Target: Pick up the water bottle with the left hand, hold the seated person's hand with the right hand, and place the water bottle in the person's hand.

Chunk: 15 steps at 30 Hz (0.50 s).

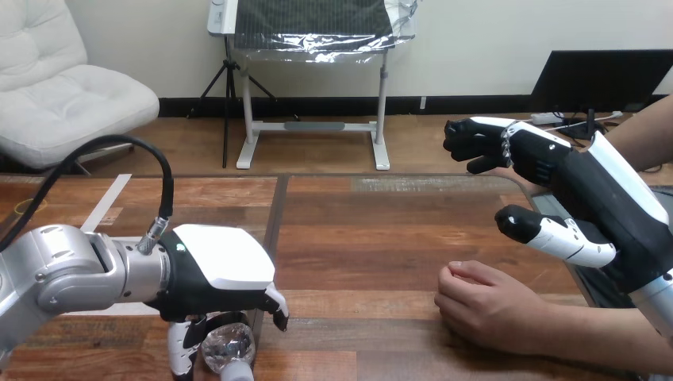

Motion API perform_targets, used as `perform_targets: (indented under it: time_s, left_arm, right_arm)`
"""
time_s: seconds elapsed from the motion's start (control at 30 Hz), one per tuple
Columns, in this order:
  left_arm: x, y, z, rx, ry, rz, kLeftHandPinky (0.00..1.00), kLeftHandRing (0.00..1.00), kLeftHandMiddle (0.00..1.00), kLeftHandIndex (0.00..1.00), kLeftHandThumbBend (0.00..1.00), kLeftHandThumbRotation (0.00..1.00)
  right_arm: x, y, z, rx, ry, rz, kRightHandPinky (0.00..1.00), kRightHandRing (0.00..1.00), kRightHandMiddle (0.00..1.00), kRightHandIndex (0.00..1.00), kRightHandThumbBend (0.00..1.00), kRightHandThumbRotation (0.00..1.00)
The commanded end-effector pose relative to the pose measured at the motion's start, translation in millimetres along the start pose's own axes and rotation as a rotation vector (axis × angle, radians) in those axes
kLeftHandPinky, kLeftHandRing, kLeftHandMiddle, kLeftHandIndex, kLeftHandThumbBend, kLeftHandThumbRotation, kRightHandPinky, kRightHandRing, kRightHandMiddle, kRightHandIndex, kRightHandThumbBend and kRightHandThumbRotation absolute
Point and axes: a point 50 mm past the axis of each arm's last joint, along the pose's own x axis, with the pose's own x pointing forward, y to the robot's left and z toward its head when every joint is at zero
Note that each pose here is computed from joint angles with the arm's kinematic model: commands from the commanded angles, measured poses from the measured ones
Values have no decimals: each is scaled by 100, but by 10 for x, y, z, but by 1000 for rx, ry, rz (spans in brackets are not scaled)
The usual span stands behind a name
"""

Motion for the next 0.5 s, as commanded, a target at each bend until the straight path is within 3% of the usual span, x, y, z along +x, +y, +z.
perform_targets:
  time_s: [0.0, 0.47]
  left_arm:
    - [-18, 157, -77, 44, 21, 55, 76, 81, 83, 80, 100, 2]
    - [32, 129, -115, 36, 21, 64, 71, 78, 80, 77, 100, 0]
  right_arm:
    - [77, -134, 124, -38, -68, -30, 74, 79, 80, 81, 87, 82]
    - [78, -136, 122, -38, -75, -32, 74, 78, 80, 81, 88, 83]
